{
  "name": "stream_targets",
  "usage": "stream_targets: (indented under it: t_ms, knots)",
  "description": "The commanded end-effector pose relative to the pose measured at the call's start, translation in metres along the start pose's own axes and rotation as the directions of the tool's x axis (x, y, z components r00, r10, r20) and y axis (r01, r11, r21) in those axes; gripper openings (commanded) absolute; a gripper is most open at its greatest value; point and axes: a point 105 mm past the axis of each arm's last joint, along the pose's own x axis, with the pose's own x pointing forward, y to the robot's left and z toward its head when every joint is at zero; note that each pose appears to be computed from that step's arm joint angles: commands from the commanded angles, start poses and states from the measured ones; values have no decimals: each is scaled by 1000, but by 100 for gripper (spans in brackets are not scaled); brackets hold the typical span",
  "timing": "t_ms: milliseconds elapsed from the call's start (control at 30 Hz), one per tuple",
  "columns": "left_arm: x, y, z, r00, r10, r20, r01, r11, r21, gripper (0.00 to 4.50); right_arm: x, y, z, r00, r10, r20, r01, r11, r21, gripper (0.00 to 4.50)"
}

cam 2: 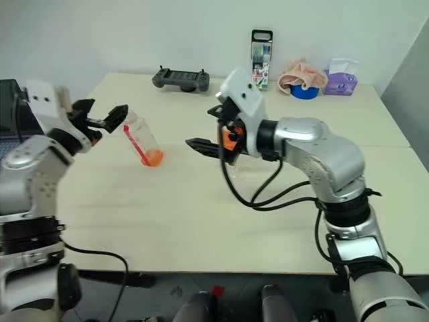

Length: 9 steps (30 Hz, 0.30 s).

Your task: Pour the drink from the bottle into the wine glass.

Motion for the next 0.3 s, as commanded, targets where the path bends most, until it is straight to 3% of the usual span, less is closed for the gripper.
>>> stream_targets:
  t_ms: [33,133,300]
  knots:
    - [-8,-19,38,984,-165,63,161,985,56,445,-23,-2,20,997,9,75,-5,999,-47,450]
    - [-14,-52,44,925,-377,52,374,926,57,445,-45,-20,11,994,-106,29,107,994,-30,450]
    - [-18,-83,27,844,-537,3,537,844,6,445,-79,-34,-10,970,-238,-53,238,971,1,450]
